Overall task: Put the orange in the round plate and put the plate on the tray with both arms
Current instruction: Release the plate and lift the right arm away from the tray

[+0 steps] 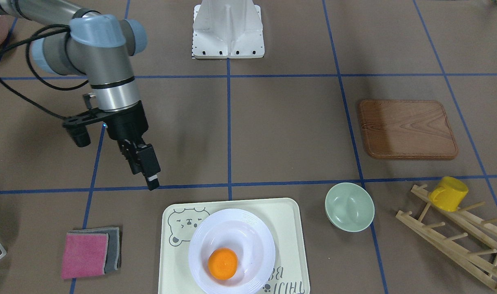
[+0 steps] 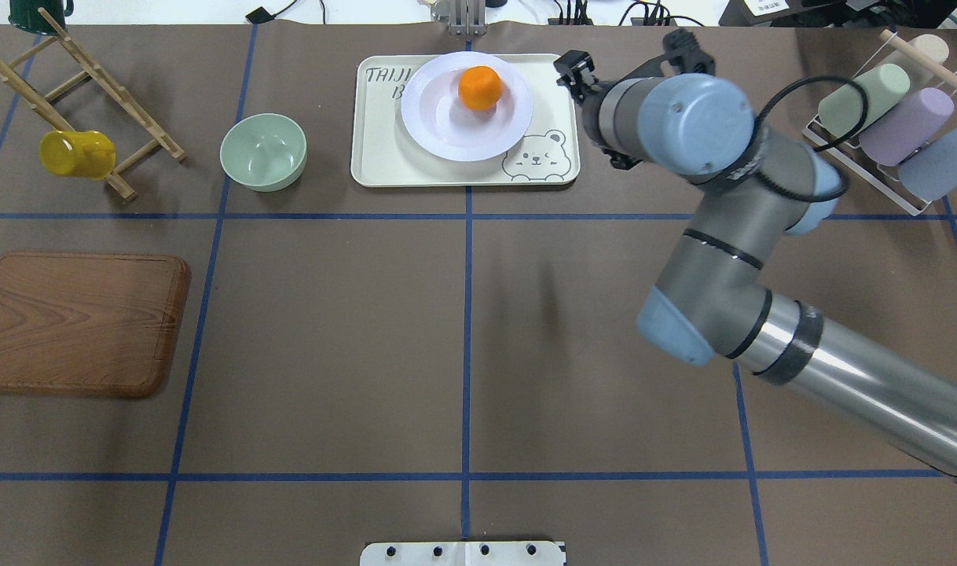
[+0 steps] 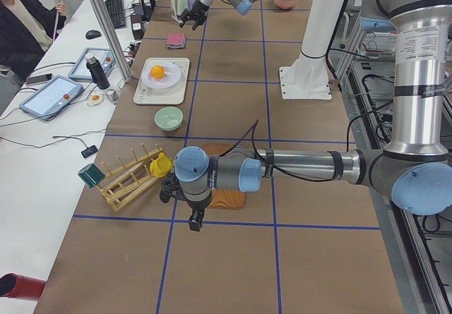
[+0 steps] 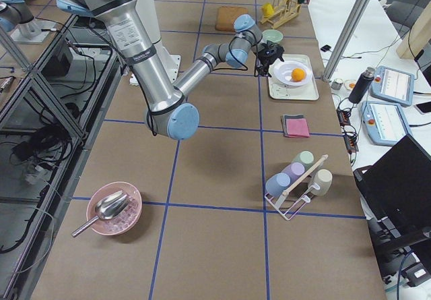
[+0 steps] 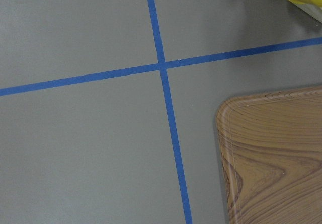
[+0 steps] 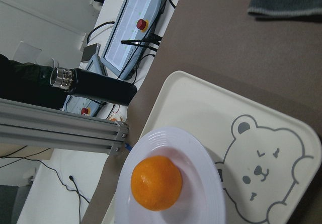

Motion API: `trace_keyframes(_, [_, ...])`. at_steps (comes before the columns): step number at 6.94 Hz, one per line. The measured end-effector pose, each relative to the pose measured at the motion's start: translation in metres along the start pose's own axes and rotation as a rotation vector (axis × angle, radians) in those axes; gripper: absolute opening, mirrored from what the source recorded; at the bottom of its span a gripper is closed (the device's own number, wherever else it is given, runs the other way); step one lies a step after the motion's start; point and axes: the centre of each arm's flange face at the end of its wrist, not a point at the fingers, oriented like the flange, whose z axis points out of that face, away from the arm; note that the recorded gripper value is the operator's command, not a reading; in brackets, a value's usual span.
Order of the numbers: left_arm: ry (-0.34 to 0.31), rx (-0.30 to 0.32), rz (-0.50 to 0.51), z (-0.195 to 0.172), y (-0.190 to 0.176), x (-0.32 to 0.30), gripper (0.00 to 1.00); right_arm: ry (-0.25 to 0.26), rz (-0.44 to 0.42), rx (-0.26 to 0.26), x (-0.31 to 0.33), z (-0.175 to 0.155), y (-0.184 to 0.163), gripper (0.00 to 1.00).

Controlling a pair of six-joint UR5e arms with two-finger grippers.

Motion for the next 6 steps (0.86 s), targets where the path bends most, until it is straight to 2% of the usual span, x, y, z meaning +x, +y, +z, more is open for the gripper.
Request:
trace_keyframes(1, [-0.023, -0.005, -0.003, -0.002, 0.002, -0.001, 0.99, 0.07, -0.13, -0.056, 0.032, -0.008, -0.054, 1.0])
trace_keyframes(2, [-0.034, -0.008, -0.004, -0.006, 0.007, 0.0, 0.99, 0.138, -0.298, -0.115, 0.081, -0.014, -0.117, 1.0])
trace_keyframes(4, [-0.042, 0.006, 0.009, -0.019, 0.036, 0.014, 0.99, 0.247, -0.628, -0.215, 0.211, -0.041, -0.243, 1.0])
trace_keyframes(6, [-0.042, 0.008, 0.016, -0.023, 0.054, 0.024, 0.99, 0.345, -0.867, -0.303, 0.333, -0.077, -0.319, 1.0])
